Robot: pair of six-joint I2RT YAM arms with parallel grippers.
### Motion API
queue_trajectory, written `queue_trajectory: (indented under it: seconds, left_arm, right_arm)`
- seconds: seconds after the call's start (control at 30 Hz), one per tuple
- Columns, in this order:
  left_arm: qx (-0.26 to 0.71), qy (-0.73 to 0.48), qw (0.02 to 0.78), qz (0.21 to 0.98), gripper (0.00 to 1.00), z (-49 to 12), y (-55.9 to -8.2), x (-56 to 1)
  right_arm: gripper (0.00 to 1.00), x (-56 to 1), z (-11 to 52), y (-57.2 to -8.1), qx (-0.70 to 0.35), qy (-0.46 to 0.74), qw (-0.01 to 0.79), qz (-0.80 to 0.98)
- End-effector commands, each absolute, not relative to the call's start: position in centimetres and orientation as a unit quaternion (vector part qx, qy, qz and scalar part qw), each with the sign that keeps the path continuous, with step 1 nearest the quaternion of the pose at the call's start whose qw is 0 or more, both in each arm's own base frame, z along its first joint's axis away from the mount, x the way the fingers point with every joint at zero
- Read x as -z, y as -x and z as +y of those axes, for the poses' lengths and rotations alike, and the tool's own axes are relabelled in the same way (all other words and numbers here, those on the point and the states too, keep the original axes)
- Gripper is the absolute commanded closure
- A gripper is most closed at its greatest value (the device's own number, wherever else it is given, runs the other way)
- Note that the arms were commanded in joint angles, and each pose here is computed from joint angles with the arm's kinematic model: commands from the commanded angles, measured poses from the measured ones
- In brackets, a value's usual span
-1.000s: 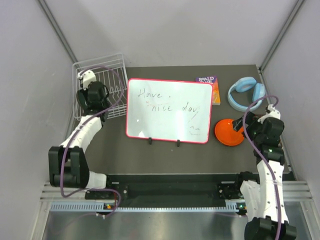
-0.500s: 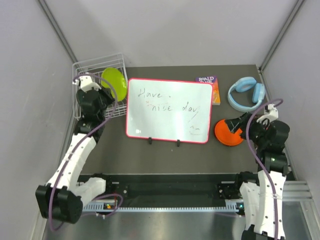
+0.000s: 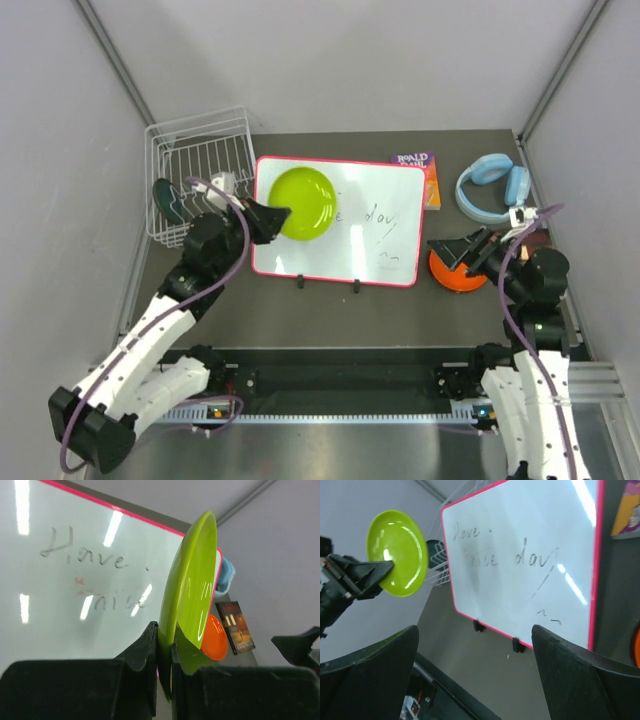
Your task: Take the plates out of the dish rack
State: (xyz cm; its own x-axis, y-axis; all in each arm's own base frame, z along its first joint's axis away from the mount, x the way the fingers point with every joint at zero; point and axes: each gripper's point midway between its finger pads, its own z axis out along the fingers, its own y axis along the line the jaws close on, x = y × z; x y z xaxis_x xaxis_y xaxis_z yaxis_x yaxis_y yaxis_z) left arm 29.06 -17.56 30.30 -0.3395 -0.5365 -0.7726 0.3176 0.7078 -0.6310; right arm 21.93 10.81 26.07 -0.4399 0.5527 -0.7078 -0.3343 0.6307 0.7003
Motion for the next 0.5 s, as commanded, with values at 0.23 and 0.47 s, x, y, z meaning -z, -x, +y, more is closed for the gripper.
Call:
queue_trajectory:
  seconds: [0.23,0.47]
  left_arm:
    - [0.463,-0.014,0.503,0.730,1.00,-29.5,-25.8,-28.5]
    - [0.471,-0.044,0.493,0.730,1.00,-32.5,-25.2,-28.9]
  right_arm:
    - [0.07,-26.4,17.1,-23.3,-0.453,-0.022,0.508,0.732]
    - [0.07,-24.4,19.9,-24.2,-0.448,-0.020,0.491,0.747]
